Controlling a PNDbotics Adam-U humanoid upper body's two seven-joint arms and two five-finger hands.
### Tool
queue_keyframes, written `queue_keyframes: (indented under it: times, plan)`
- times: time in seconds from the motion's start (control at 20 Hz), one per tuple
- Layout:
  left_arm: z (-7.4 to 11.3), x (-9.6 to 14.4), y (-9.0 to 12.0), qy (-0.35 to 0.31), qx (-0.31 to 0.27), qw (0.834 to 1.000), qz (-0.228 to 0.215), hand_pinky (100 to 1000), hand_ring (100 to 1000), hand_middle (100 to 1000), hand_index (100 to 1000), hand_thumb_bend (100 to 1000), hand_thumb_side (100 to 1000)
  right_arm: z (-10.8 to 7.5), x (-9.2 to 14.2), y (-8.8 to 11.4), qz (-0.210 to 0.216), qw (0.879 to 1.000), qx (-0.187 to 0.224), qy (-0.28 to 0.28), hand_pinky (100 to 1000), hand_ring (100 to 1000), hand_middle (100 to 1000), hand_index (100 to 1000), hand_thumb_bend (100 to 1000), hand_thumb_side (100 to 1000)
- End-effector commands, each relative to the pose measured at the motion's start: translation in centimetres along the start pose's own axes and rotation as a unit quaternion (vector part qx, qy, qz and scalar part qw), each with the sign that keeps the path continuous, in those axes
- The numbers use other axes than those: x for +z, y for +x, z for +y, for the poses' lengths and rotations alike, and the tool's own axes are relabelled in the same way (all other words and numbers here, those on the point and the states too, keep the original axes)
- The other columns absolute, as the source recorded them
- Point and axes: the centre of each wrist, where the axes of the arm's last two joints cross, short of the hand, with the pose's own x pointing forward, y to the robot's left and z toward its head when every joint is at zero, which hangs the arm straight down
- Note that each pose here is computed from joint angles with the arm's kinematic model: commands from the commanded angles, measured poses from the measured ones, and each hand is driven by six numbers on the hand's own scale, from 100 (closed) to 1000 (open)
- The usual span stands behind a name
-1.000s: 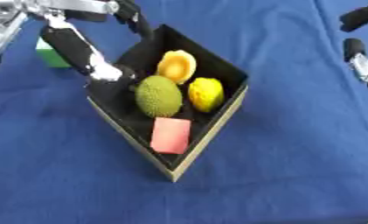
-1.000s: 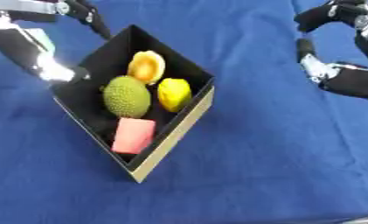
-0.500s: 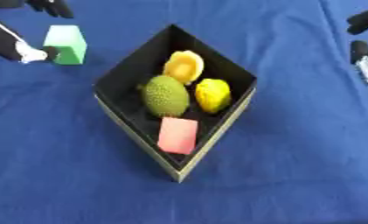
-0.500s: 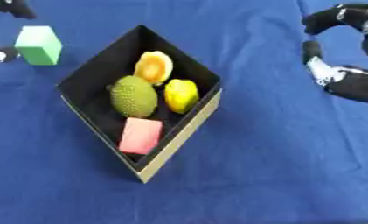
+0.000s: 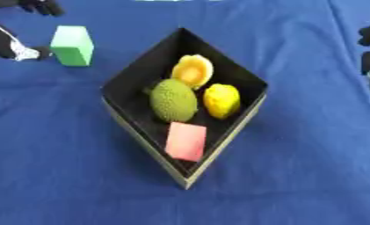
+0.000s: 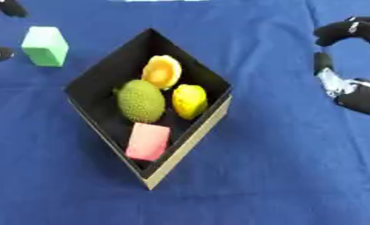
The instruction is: Pick up objects on the table and place them in the box.
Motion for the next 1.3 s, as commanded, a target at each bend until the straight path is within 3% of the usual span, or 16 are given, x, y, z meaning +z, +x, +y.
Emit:
queue_keyframes:
  times: [0.05,0.7,1.3]
  plan:
    - [1.5,0.5,-0.7,0.034,-0.015,0.999,0.025,936,915,837,902,453,100,-0.8,-0.3,0.4,-0.009,1.000,0.015,-0.011,822,693,631,779,100,509]
    - [1.3,-1.6,-1.6,0.042,-0.029,0.998,0.022,932,923,831,902,431,100,-0.6,-0.6,0.5,-0.016,1.000,0.010,-0.024,823,689,628,776,100,532]
    - [0.8,-2.9,-2.7,0.032,-0.026,0.998,0.047,916,907,813,888,367,100,-0.2,-0.9,0.8,-0.020,0.999,0.004,-0.033,821,682,622,771,100,557]
